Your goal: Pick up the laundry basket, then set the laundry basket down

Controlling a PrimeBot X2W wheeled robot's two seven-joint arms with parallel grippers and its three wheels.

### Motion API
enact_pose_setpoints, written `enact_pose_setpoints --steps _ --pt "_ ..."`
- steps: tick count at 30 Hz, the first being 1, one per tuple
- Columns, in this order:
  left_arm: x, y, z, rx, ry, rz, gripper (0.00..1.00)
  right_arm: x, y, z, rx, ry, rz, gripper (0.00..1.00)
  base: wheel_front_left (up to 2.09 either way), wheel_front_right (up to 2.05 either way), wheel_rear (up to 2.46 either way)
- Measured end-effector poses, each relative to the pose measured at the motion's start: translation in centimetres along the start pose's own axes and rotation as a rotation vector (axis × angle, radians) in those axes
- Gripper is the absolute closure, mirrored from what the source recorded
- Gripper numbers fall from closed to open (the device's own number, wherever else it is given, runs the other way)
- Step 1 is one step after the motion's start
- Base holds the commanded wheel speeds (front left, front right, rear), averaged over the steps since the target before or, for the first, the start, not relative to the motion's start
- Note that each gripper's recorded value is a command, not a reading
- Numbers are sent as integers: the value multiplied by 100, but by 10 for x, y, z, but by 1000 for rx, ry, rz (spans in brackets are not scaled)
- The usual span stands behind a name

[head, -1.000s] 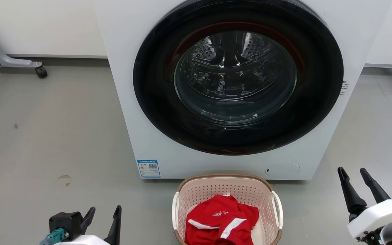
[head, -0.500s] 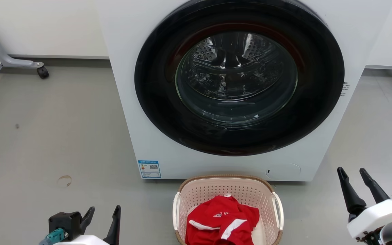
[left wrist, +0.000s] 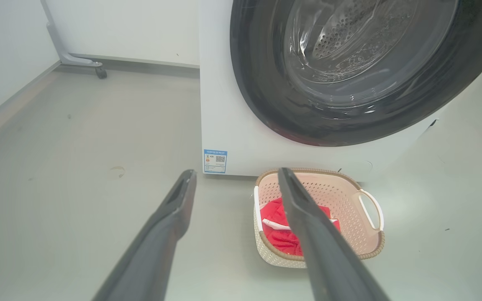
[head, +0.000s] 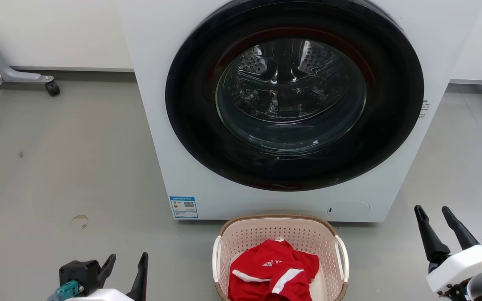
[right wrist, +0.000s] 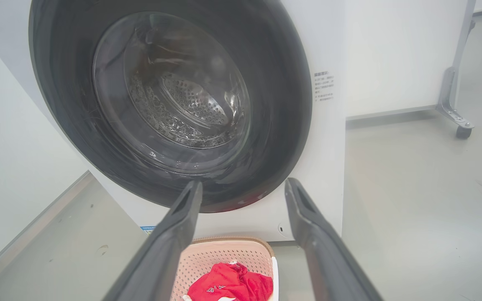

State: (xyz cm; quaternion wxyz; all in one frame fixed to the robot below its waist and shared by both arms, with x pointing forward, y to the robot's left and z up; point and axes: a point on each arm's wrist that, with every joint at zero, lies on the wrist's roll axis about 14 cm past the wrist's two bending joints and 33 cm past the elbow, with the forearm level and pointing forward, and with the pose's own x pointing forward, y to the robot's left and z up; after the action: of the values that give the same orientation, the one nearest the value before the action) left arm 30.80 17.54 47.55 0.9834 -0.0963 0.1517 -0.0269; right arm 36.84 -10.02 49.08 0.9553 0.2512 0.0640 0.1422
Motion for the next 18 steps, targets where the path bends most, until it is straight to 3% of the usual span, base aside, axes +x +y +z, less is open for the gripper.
enact_pose_setpoints --steps 17,18 --pt "2 -1 3 4 -8 -6 0 0 -1 -1 1 4 -2 0 0 0 0" --pt "2 -2 3 11 -7 -9 100 0 -1 -1 1 4 -3 100 0 0 0"
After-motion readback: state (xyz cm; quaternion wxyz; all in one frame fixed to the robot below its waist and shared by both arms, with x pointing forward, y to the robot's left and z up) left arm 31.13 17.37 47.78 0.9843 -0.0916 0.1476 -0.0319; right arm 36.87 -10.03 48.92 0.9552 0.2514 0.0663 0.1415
